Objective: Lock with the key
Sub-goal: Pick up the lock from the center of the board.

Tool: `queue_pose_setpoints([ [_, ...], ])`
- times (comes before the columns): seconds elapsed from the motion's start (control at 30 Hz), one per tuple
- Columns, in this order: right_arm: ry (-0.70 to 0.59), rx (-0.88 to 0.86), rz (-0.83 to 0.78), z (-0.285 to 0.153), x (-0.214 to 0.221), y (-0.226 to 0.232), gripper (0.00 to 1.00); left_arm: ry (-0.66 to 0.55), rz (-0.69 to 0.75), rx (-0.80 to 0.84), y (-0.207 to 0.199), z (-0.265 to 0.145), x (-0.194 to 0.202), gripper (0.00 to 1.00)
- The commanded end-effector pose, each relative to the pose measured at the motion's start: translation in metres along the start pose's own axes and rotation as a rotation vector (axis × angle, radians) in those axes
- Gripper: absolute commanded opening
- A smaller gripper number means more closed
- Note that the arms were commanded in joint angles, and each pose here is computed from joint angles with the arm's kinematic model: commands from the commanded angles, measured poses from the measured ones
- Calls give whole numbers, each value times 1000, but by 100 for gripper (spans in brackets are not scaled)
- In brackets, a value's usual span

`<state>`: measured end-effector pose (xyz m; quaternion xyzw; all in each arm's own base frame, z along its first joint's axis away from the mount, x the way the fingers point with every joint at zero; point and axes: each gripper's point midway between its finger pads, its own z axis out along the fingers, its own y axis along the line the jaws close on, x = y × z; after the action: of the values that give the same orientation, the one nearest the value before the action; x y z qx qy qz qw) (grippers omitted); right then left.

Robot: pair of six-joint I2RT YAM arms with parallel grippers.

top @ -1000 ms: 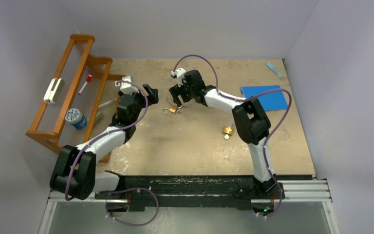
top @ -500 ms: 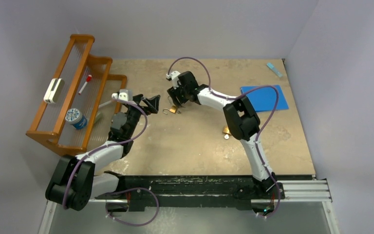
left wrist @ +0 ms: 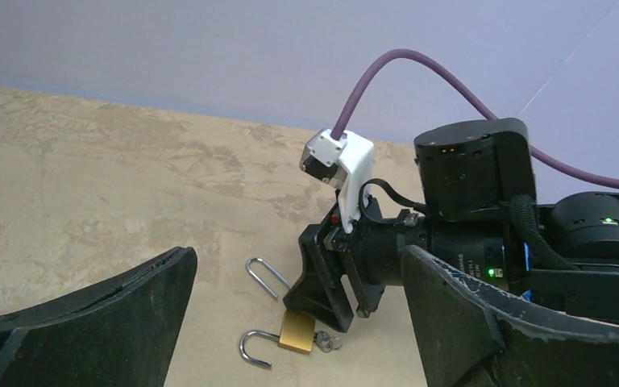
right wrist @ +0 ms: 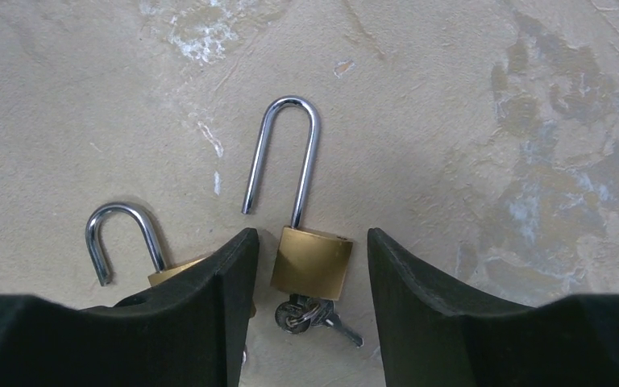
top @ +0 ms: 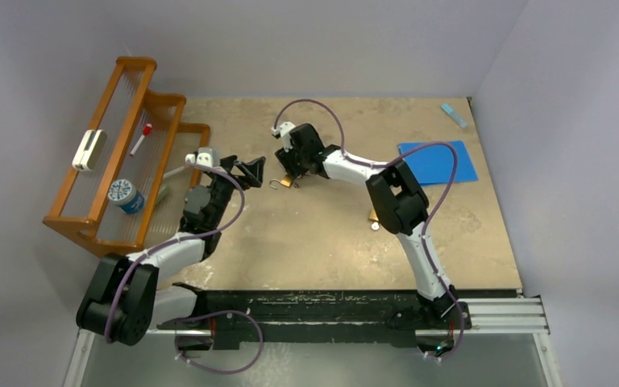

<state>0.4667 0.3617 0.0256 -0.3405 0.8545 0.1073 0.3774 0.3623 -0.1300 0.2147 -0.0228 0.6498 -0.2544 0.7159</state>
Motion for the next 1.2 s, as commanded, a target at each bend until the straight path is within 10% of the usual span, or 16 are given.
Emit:
queue_pose_setpoints([
  [0.0,101,24,8,-9,37,-1,54,-57,26,18,-4,6,-16,99],
  [0.27,131,-16,63,-10,63,10,42,-56,32,-16,3,7,-14,98],
  [0.63,101,63,112,-16,72,-2,1,-40,28,-12,5,11,-6,99],
  [1.17,-143,-270,304,-128,8,-2,0,37,28,139,-23,15,4,99],
])
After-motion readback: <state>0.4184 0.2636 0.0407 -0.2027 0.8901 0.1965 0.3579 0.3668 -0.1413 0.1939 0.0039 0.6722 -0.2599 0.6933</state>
